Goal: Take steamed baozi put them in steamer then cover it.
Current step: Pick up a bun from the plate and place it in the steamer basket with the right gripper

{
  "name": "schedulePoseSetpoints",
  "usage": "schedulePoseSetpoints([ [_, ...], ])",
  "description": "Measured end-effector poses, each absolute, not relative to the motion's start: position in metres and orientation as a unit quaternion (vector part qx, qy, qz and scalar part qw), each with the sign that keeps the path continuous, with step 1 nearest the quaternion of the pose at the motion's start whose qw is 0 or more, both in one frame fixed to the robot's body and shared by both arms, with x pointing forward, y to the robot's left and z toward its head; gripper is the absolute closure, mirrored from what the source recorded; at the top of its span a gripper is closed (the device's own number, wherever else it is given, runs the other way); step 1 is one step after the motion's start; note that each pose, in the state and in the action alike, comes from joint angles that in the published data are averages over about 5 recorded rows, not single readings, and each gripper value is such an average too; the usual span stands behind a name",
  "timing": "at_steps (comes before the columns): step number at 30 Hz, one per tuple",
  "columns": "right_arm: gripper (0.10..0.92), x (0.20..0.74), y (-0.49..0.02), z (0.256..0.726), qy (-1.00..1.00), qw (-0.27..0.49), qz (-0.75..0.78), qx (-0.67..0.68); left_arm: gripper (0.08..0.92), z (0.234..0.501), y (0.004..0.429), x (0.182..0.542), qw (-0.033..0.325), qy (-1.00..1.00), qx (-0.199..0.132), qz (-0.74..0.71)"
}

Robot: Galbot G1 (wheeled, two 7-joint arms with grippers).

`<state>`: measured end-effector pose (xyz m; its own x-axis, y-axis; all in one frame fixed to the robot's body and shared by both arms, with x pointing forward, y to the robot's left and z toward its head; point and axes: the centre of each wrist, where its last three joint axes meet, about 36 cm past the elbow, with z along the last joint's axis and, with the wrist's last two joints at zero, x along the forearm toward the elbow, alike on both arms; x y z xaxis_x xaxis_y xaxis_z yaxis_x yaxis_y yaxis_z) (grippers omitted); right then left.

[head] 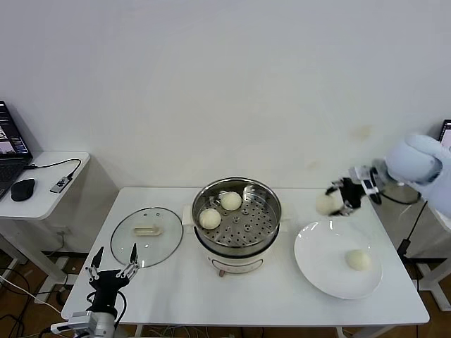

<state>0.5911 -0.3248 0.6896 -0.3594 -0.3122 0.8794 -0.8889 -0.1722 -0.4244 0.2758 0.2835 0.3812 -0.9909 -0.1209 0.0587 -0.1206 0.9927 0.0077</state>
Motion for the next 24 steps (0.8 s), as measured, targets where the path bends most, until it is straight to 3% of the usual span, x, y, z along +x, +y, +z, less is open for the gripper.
schedulePoseSetpoints([
  [13, 0.42, 0.608, -0.2, 0.664, -0.489, 0.163, 0.617, 0.595, 0.177, 0.381, 0.282, 0.272, 0.027, -0.997, 0.071, 0.001],
  [24, 0.42, 0.616, -0.127, 0.631, -0.37, 0.094, 0.666, 0.641, 0.177, 0.38, 0.282, 0.274, 0.023, -0.997, 0.075, 0.001],
])
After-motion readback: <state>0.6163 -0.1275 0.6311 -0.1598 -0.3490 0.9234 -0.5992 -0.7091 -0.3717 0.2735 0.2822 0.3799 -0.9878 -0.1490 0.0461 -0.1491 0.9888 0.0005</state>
